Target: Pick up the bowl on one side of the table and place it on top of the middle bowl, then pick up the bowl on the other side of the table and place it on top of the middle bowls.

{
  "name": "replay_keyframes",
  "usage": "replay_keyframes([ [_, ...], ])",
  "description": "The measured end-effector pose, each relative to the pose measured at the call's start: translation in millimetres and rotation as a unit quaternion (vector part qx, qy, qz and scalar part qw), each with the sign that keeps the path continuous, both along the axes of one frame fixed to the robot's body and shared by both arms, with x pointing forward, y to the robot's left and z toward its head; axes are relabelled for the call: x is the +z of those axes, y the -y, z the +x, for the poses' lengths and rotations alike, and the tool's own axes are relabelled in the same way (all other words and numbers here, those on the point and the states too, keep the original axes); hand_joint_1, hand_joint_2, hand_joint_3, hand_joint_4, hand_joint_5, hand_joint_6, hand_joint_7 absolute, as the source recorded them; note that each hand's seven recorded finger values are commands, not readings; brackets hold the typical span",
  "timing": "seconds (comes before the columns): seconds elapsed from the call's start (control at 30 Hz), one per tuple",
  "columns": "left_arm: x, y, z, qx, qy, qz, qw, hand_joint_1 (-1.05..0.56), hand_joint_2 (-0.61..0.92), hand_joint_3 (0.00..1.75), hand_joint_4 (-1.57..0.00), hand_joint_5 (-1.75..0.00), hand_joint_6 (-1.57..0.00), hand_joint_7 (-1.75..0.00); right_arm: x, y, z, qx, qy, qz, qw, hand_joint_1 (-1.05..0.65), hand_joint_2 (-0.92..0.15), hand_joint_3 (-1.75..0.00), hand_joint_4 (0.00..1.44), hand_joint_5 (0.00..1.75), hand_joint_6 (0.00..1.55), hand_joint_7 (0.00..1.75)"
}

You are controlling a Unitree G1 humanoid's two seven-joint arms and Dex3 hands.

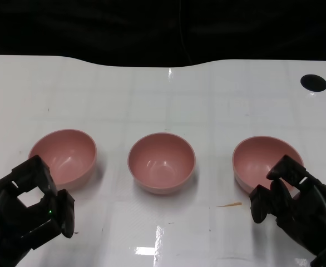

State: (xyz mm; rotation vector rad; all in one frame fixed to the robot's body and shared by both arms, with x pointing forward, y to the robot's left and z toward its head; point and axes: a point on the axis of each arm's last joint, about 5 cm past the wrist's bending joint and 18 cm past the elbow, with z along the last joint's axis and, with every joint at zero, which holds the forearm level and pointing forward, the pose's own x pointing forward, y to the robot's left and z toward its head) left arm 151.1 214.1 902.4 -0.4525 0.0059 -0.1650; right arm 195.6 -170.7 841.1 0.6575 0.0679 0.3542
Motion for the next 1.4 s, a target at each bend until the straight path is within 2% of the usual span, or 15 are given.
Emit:
replay_keyframes([
  [0.5,-3.0,-2.6,-3.2,0.0,0.005,0.002,1.0,0.19,0.84,1.43,-0.97,-1.75,-0.77,-1.75,2.2,1.2,-6.7,-0.003,-0.004,0.001,1.0,-0.08,-0.59,-1.18,0.89,1.75,0.68,1.68],
  [0.97,-6.9,-4.0,-3.6,0.001,0.0,0.001,1.0,0.19,0.81,1.43,-0.95,-1.75,-0.76,-1.75,3.0,1.1,-6.5,0.0,-0.007,0.005,1.0,-0.09,-0.6,-1.11,0.87,1.75,0.72,1.59],
  [1.03,-6.3,-4.5,-3.6,0.006,0.006,0.013,1.0,0.2,0.78,1.42,-0.93,-1.75,-0.74,-1.75,3.0,1.1,-6.5,0.0,-0.008,0.005,1.0,-0.09,-0.6,-1.1,0.87,1.75,0.73,1.59],
  [1.07,-5.8,-4.6,-3.6,0.015,0.013,0.031,0.999,0.21,0.68,1.38,-0.72,-1.75,-0.6,-1.73,3.0,1.1,-6.5,0.0,-0.008,0.005,1.0,-0.08,-0.6,-1.1,0.87,1.75,0.73,1.58],
  [1.13,-4.4,-2.9,-3.9,0.05,0.036,0.086,0.994,0.16,0.6,1.25,-0.45,-1.75,-0.5,-1.58,3.0,1.2,-6.5,0.0,-0.008,0.004,1.0,-0.08,-0.6,-1.09,0.87,1.75,0.73,1.57],
  [1.2,-3.1,1.0,-4.6,0.088,0.062,0.162,0.981,0.09,0.56,1.06,-0.35,-1.49,-0.5,-1.21,3.0,1.1,-6.5,0.0,-0.008,0.004,1.0,-0.08,-0.6,-1.09,0.87,1.75,0.74,1.56],
  [1.23,-2.5,3.0,-5.2,0.103,0.076,0.205,0.97,0.03,0.6,0.89,-0.33,-1.31,-0.54,-0.96,3.0,1.1,-6.5,0.0,-0.008,0.004,1.0,-0.08,-0.6,-1.09,0.87,1.75,0.74,1.56],
  [1.3,-0.9,7.4,-7.7,0.127,0.105,0.288,0.943,-0.12,0.76,0.42,-0.33,-1.03,-0.63,-0.54,3.0,1.1,-6.5,0.0,-0.008,0.004,1.0,-0.07,-0.6,-1.08,0.87,1.75,0.74,1.55],
  [1.33,0.2,9.8,-8.5,0.136,0.118,0.329,0.927,-0.19,0.82,0.26,-0.35,-0.92,-0.66,-0.4,3.0,1.1,-6.5,0.0,-0.008,0.004,1.0,-0.07,-0.6,-1.07,0.87,1.75,0.75,1.55],
  [1.4,2.3,13.3,-9.7,0.15,0.135,0.406,0.891,-0.34,0.85,0.07,-0.39,-0.73,-0.71,-0.2,3.0,1.0,-6.4,0.0,-0.008,0.004,1.0,-0.07,-0.6,-1.06,0.87,1.75,0.75,1.54],
])
